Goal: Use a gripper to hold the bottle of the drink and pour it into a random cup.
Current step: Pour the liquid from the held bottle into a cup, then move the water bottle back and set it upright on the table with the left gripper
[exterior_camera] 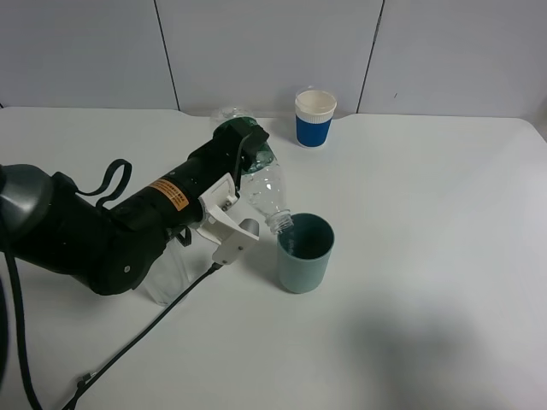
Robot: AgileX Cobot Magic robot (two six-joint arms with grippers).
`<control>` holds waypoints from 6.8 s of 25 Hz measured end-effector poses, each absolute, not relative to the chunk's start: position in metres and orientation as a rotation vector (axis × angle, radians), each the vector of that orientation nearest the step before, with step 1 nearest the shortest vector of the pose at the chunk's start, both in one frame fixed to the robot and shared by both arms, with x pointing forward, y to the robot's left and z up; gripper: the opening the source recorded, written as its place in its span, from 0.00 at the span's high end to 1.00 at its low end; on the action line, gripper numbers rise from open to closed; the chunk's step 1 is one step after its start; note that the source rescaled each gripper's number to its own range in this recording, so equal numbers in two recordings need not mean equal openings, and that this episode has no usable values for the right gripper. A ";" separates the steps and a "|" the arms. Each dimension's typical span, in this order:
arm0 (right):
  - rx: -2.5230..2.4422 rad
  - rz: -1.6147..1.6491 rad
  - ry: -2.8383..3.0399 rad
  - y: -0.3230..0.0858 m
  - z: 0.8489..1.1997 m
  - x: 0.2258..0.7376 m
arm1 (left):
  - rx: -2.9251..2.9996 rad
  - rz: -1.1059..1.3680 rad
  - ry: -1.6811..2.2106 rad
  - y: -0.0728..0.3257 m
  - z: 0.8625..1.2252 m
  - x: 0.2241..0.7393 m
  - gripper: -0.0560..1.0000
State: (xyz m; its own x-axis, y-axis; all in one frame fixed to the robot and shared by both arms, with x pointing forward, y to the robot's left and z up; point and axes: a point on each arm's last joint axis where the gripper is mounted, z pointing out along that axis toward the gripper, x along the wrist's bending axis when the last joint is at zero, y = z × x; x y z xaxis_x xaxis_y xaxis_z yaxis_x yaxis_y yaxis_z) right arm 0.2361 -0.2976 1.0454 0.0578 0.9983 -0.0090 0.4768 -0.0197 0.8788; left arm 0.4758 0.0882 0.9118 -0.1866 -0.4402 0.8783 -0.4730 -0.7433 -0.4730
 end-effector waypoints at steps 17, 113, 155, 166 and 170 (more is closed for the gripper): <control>1.596 0.891 1.514 -0.298 1.045 0.236 | 1.983 2.117 -1.064 0.088 0.914 0.476 0.94; 1.596 0.891 1.514 -0.298 1.045 0.236 | 1.832 0.531 0.504 0.156 0.912 0.561 0.94; 1.596 0.891 1.514 -0.298 1.045 0.236 | 1.911 0.391 0.337 0.167 0.869 0.555 0.94; 1.596 0.891 1.514 -0.298 1.045 0.236 | 1.902 0.358 0.334 0.166 0.870 0.553 0.94; 1.596 0.891 1.514 -0.298 1.045 0.236 | 1.893 0.351 0.320 0.165 0.871 0.552 0.94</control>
